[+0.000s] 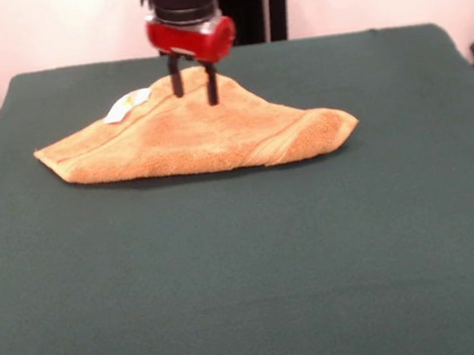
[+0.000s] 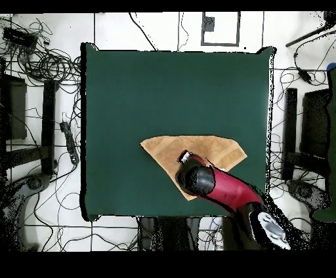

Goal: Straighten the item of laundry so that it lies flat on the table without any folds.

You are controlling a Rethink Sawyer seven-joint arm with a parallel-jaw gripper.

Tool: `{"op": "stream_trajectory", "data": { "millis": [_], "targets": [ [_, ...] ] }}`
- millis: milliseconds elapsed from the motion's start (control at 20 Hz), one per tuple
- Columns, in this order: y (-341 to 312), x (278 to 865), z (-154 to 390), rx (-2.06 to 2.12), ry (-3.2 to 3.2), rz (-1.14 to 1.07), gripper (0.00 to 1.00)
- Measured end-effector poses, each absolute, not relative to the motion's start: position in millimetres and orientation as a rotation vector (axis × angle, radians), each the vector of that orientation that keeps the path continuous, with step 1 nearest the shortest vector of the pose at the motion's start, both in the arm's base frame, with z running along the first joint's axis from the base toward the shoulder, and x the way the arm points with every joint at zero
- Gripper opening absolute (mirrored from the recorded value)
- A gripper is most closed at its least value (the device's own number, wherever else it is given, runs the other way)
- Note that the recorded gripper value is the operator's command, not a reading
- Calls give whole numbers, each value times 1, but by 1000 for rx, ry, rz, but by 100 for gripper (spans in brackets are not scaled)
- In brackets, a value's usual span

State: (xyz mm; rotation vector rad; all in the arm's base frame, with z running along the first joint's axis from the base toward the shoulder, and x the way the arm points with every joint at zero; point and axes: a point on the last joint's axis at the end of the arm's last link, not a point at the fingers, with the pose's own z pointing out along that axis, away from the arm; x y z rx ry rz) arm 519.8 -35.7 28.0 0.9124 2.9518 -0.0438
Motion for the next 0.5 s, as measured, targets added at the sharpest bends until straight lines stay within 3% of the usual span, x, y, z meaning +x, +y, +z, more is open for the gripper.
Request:
{"op": "stream_trajectory", "data": {
  "millis": [500],
  "targets": [
    [-4, 577, 37, 958, 3003, -167, 100]
  ]
}}
